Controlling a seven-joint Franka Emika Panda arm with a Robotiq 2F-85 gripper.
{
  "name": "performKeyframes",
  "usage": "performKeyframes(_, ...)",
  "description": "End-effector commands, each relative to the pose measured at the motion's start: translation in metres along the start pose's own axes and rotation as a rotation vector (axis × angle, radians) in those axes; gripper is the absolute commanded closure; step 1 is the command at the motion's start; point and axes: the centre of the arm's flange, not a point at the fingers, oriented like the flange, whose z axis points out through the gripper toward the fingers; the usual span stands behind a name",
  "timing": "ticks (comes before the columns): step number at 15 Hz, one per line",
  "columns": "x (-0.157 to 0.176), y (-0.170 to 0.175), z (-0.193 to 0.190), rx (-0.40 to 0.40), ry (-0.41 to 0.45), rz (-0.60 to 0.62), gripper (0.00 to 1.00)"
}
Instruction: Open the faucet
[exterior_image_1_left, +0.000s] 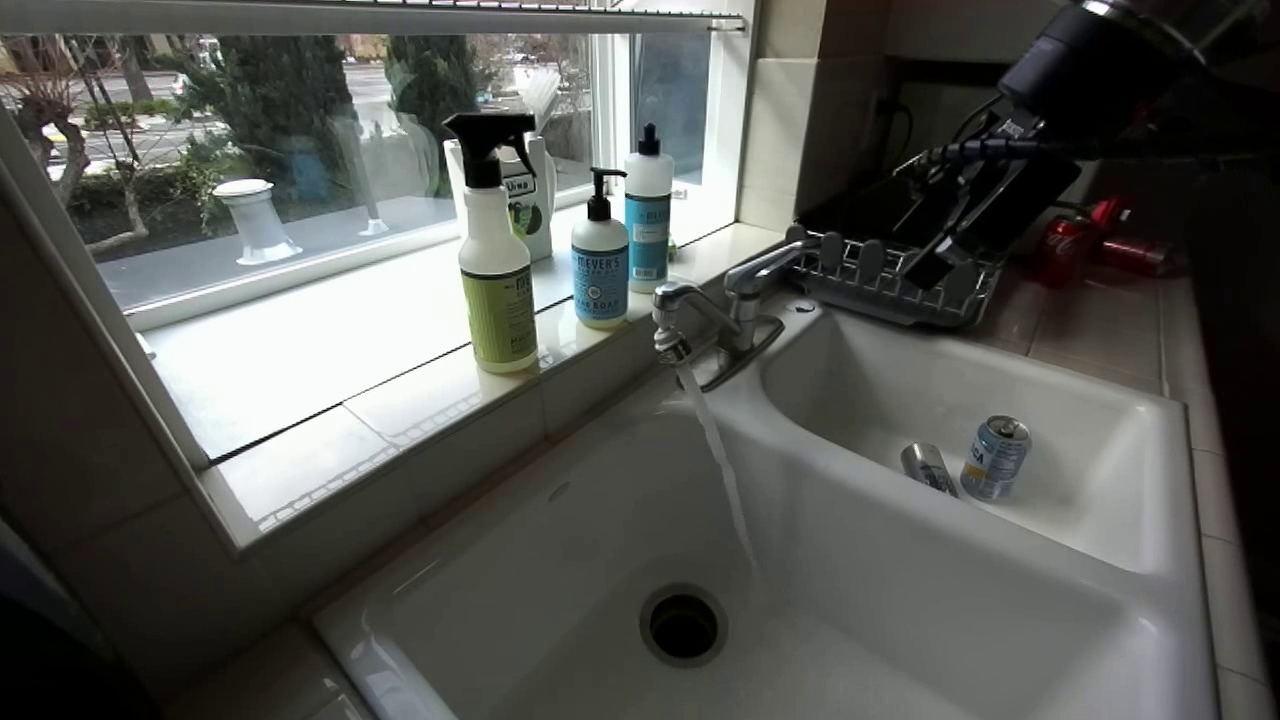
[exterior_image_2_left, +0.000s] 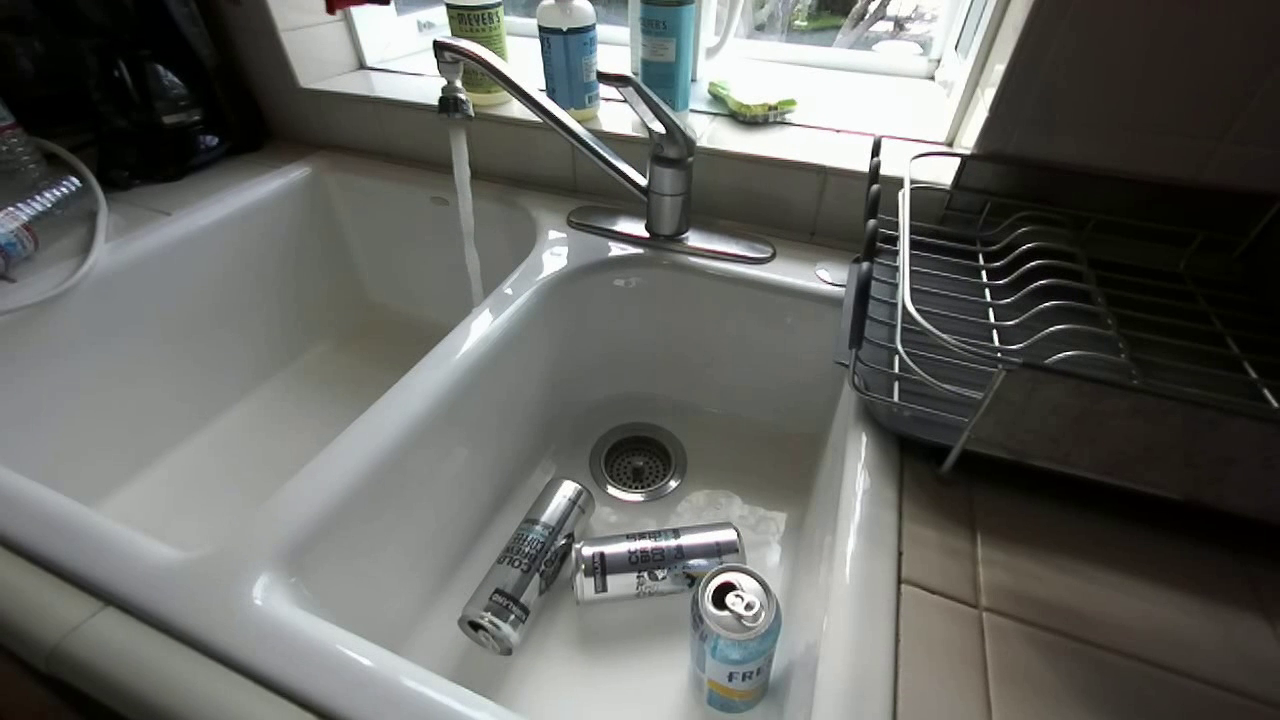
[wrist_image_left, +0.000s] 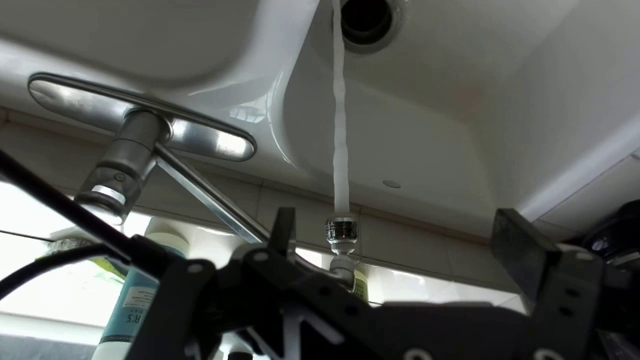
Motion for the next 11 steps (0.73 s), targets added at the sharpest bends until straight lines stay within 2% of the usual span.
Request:
performKeyframes(1, -0.015, -0.016, -0.006, 0.002, -0.004, 0.019, 0.00)
performKeyframes(2, -0.002, -0.004, -0.002, 0.001, 0.003, 0.005, 0.00)
performKeyframes(11, -0.002, -0.003, -0.002, 0.001, 0.005, 0.008, 0.00)
